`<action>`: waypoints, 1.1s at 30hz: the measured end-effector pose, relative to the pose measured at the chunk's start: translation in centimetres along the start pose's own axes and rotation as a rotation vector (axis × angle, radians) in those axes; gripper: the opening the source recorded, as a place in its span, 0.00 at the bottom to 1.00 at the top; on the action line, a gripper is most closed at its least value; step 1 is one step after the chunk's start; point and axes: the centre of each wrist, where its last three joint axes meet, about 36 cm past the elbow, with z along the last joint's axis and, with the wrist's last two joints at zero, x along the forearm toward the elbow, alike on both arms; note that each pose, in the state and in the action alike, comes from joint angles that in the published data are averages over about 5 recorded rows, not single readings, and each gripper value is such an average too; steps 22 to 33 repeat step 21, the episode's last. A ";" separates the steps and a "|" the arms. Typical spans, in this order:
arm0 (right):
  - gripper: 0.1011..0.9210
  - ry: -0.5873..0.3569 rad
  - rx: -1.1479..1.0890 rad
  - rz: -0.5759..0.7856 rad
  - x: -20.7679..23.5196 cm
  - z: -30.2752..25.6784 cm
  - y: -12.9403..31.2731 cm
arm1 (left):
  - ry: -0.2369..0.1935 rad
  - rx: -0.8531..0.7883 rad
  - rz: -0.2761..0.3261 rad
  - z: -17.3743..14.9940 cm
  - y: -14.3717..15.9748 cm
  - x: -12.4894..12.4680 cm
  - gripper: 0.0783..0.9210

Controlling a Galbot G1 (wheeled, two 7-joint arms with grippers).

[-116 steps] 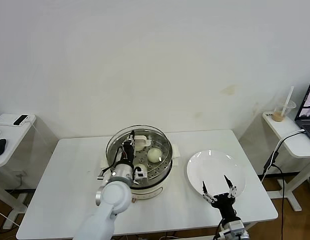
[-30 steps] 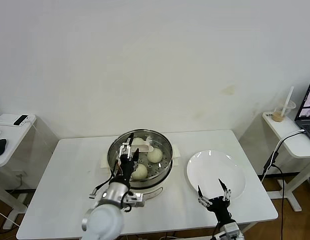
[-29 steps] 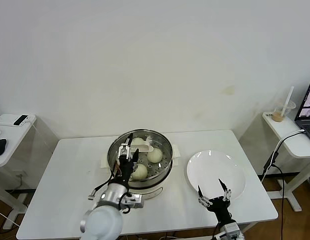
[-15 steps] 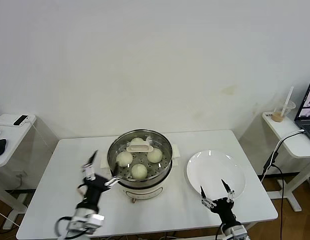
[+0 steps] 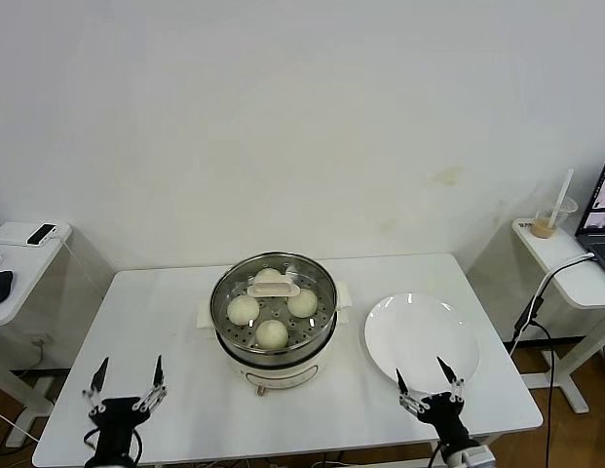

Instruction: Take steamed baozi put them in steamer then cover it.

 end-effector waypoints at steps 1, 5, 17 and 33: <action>0.88 0.004 -0.005 -0.001 0.1 -0.1 -0.1 | 0.008 0.016 -0.009 0.2 0.1 0.3 0.88; 0.88 0.018 -0.024 -0.008 0.6 -0.3 -0.2 | 0.032 0.061 -0.040 1.0 0.5 1.5 0.88; 0.88 0.025 -0.079 -0.042 1.7 -1.0 -0.1 | 0.062 0.132 -0.104 1.4 1.0 3.0 0.88; 0.88 0.023 -0.083 -0.049 1.6 -1.2 0.0 | 0.073 0.141 -0.111 1.4 0.9 3.0 0.88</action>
